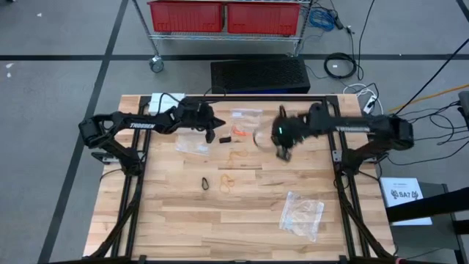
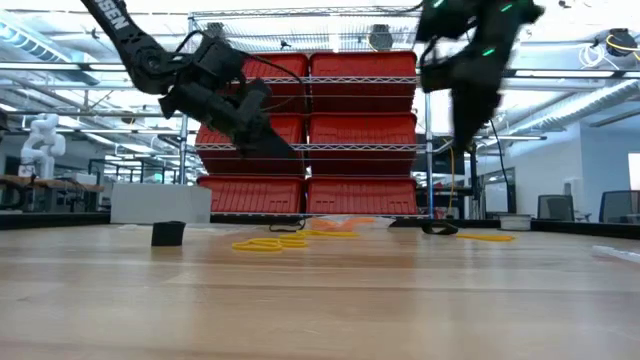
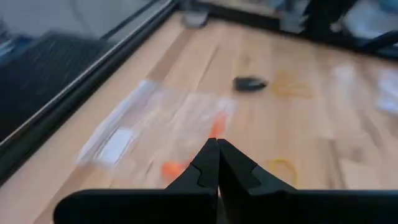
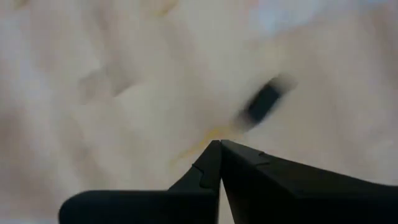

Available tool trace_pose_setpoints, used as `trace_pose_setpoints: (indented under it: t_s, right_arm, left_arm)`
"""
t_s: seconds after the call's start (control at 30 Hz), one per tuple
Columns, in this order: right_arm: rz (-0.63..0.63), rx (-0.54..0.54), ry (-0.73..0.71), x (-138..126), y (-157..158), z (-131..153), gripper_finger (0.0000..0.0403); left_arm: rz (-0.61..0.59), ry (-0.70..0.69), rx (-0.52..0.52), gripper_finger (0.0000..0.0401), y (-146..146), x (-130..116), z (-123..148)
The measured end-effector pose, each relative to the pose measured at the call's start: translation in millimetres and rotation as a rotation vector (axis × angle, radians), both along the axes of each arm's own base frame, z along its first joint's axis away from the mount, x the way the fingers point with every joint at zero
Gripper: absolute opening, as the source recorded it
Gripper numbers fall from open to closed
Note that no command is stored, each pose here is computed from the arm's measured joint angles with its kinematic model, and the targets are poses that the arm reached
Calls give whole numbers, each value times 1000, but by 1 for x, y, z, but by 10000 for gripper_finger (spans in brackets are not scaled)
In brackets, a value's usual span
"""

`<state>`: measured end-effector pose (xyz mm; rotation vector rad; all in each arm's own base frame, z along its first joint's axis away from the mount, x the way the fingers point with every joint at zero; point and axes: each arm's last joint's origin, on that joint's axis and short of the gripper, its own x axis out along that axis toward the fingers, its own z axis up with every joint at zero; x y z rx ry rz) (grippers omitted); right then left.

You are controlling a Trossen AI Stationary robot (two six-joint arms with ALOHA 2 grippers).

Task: Sort rubber bands
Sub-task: Open the bottom zip lock bag

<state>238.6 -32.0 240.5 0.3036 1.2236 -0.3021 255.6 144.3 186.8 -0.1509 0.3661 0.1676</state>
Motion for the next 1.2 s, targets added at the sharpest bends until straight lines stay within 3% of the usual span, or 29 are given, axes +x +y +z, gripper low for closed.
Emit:
trace_pose_setpoints:
  t_s: [0.27,0.47,0.83,1.03,1.2]
  right_arm:
    - [-162,272,76,-22,96,-24,0]
    - [-234,341,116,-35,136,-45,0]
    - [-264,366,147,-36,143,-88,0]
    - [-382,402,113,-23,130,-104,0]
    - [-398,336,60,-16,118,-106,0]
  left_arm:
    - [-75,19,-34,3,-11,1,-6]
    - [-102,11,-28,3,-17,5,-5]
    - [-135,24,-35,3,-26,9,-6]
    - [-147,26,-34,3,-31,11,-6]
    - [-160,26,-34,3,-35,12,-6]
